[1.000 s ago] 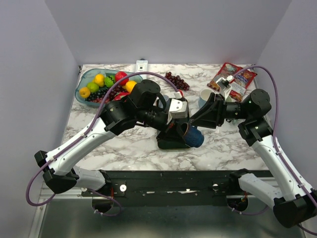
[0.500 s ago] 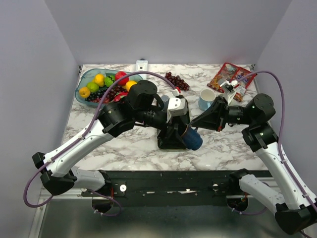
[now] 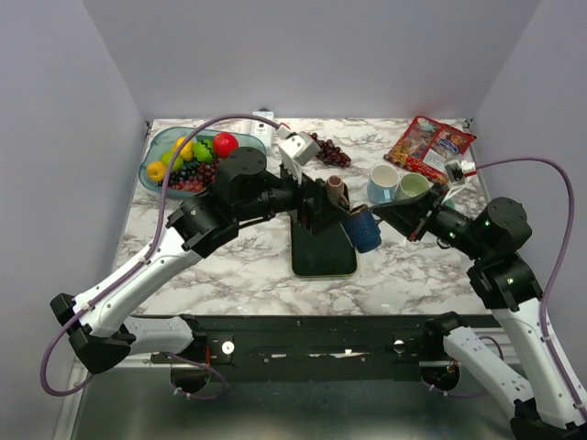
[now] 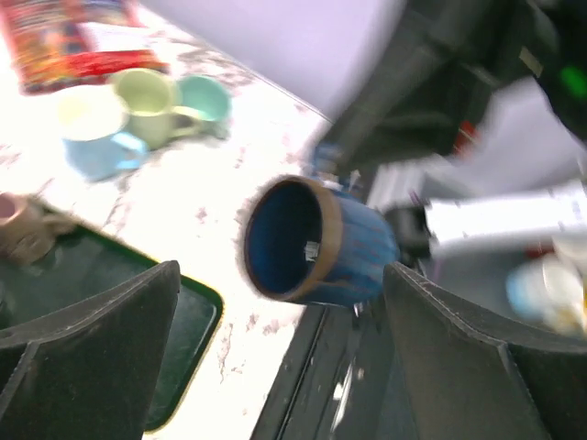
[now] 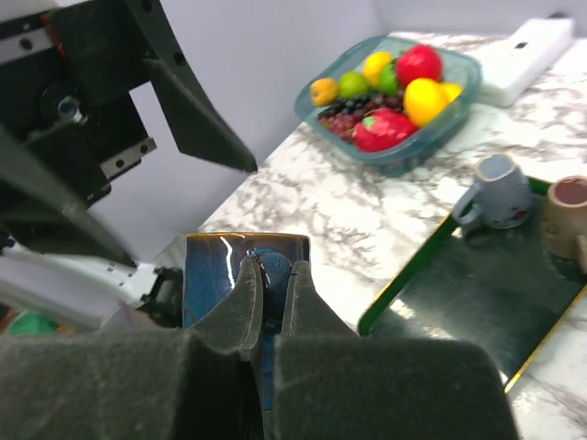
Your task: Turn the mug right side up
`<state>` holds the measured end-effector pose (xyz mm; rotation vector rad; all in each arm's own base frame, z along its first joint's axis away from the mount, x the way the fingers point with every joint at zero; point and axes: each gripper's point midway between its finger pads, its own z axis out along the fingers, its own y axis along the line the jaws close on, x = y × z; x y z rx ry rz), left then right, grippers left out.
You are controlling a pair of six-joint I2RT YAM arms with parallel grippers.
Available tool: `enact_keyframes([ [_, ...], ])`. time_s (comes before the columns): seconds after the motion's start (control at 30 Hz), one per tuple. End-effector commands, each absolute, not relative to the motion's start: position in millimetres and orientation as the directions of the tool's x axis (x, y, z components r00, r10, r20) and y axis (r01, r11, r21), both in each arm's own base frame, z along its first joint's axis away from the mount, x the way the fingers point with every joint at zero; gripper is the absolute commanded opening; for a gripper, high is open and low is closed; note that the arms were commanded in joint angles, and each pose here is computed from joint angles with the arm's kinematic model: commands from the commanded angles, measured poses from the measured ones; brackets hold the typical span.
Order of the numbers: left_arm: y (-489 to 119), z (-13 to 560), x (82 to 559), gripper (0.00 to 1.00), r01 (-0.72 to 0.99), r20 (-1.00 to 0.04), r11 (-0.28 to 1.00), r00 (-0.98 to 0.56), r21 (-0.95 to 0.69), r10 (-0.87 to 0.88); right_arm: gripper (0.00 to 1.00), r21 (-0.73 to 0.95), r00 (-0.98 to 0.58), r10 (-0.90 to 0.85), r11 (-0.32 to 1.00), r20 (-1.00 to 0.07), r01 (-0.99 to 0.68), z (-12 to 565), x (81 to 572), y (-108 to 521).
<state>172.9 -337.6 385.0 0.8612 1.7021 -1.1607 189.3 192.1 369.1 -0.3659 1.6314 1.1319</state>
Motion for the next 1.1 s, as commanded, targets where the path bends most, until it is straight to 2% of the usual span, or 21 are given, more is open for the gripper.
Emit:
enact_keyframes([
  [0.0, -311, 390, 245, 0.99, 0.604, -0.814, 0.576, -0.541, -0.551, -0.212, 0.01, 0.389, -0.255, 0.3, 0.597, -0.919, -0.702, 374, 188, 173],
  [0.13, -314, 356, 262, 0.99, 0.432, -0.651, 0.587, -0.724, -0.684, -0.226, 0.01, 0.346, -0.218, 0.277, 0.601, -0.936, -0.72, 373, 179, 170],
  [0.33, -353, 339, 244, 0.95, 0.389, -0.473, 0.455, -0.877, -0.801, -0.084, 0.01, 0.307, -0.192, 0.245, 0.635, -0.95, -0.708, 371, 177, 163],
  [0.6, -363, 339, 221, 0.91, 0.357, -0.383, 0.315, -0.923, -0.88, -0.025, 0.01, 0.271, -0.17, 0.212, 0.69, -0.962, -0.671, 364, 182, 153],
  [0.63, -367, 343, 220, 0.89, 0.362, -0.384, 0.28, -0.923, -0.889, -0.023, 0.01, 0.271, -0.17, 0.212, 0.69, -0.962, -0.671, 364, 182, 153],
  [0.7, -370, 338, 211, 0.84, 0.307, -0.316, 0.241, -0.949, -0.921, 0.002, 0.01, 0.267, -0.17, 0.207, 0.689, -0.963, -0.674, 363, 182, 154],
  [0.73, -371, 341, 210, 0.83, 0.315, -0.321, 0.216, -0.947, -0.924, 0.007, 0.01, 0.266, -0.172, 0.204, 0.691, -0.964, -0.672, 362, 182, 154],
  [0.83, -372, 330, 206, 0.81, 0.293, -0.293, 0.243, -0.955, -0.925, 0.035, 0.01, 0.258, -0.172, 0.193, 0.689, -0.966, -0.677, 362, 183, 154],
  [1.03, -382, 323, 199, 0.71, 0.271, -0.26, 0.235, -0.962, -0.933, 0.078, 0.01, 0.239, -0.157, 0.182, 0.685, -0.971, -0.689, 364, 185, 156],
  [1.07, -384, 324, 199, 0.66, 0.27, -0.258, 0.232, -0.963, -0.934, 0.083, 0.01, 0.241, -0.158, 0.183, 0.683, -0.97, -0.689, 363, 185, 157],
])
